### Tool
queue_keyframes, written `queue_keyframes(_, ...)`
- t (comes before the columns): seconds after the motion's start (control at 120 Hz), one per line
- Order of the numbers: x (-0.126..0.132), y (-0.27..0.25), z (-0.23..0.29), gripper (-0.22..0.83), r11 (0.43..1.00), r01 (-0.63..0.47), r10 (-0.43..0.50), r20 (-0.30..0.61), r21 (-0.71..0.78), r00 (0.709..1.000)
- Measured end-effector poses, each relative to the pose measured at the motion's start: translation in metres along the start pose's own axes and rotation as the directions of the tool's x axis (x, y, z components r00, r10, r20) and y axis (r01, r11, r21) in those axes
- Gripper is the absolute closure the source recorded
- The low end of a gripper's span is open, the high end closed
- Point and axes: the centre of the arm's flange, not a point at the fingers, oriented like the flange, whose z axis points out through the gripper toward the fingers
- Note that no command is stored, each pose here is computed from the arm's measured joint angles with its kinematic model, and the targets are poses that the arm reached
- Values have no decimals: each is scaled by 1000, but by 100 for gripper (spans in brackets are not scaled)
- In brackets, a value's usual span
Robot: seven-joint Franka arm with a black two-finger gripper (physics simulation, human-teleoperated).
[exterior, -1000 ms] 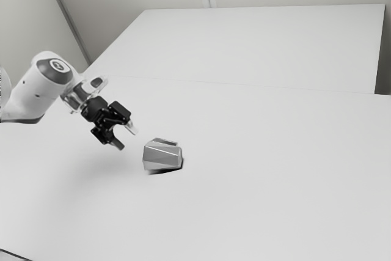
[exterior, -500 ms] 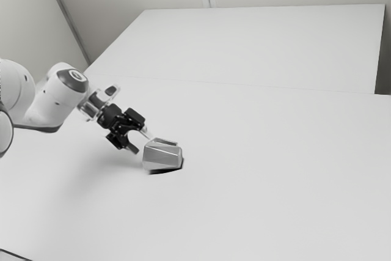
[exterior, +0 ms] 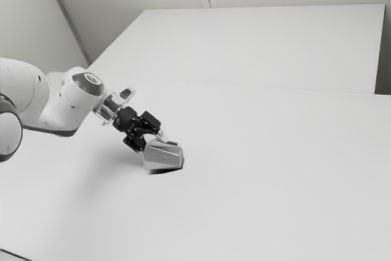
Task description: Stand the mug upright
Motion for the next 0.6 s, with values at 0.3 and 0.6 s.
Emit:
queue_keyframes(0.3, 6, 24, 3, 42, 999, -40, 40, -3, 0, 999)
queue_keyframes(0.6, 8, 38, 6, 65, 998, -59, 59, 2, 3, 998)
